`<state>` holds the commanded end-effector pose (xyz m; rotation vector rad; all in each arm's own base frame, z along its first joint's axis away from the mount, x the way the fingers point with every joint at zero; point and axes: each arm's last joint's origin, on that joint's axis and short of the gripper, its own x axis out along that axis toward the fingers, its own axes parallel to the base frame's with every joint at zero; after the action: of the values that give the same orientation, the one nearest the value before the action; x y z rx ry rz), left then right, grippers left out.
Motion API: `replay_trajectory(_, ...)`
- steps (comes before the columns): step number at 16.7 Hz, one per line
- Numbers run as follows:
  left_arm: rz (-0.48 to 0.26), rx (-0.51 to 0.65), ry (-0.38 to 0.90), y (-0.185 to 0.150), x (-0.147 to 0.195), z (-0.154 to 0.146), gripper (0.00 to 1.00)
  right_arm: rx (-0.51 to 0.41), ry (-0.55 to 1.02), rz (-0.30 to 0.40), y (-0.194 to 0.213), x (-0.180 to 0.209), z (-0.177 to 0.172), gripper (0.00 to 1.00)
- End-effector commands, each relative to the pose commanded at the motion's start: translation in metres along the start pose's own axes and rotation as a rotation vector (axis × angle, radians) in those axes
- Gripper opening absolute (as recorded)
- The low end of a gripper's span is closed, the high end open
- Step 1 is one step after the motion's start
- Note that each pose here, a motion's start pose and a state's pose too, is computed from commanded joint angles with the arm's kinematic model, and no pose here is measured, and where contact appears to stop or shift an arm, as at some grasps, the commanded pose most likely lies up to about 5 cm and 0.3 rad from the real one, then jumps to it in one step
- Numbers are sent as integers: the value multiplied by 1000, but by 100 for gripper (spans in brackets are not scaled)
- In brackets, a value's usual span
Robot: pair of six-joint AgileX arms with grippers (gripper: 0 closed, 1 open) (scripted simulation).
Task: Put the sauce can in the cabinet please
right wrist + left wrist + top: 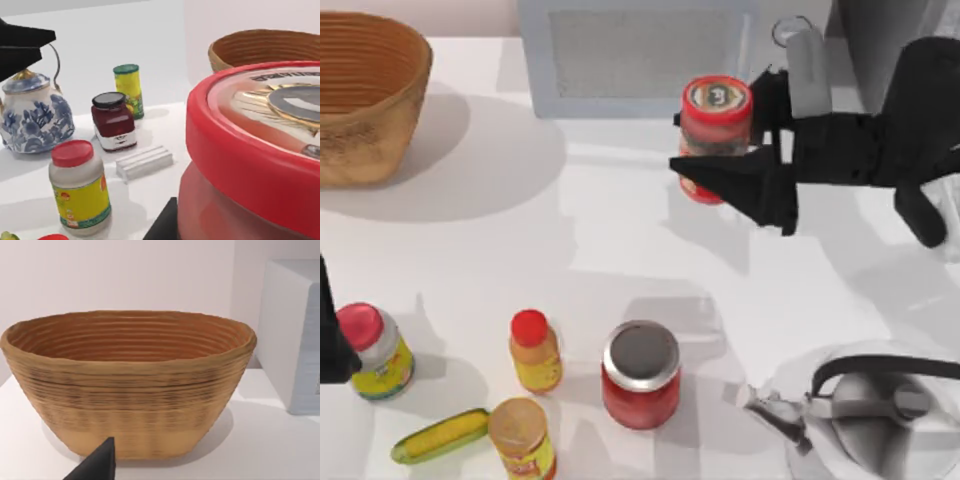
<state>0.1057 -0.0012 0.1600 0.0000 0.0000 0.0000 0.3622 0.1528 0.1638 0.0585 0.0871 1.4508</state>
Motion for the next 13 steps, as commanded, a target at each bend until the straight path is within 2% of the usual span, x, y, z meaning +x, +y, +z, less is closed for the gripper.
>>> replay_trajectory(2, 0, 0, 0, 0, 0, 0, 100, 51, 14, -122, 12, -20, 8, 0)
replay_trajectory(4, 0, 0, 0, 0, 0, 0, 100, 98, 30, -278, 26, -45, 16, 0)
replay_trajectory(6, 0, 0, 0, 0, 0, 0, 100, 103, 28, -446, 42, -72, 29, 0)
replay_trajectory(9, 0, 0, 0, 0, 0, 0, 100, -24, -53, -679, 80, -111, 74, 0)
replay_trajectory(13, 0, 0, 0, 0, 0, 0, 100, -311, -263, -875, 174, -147, 134, 0)
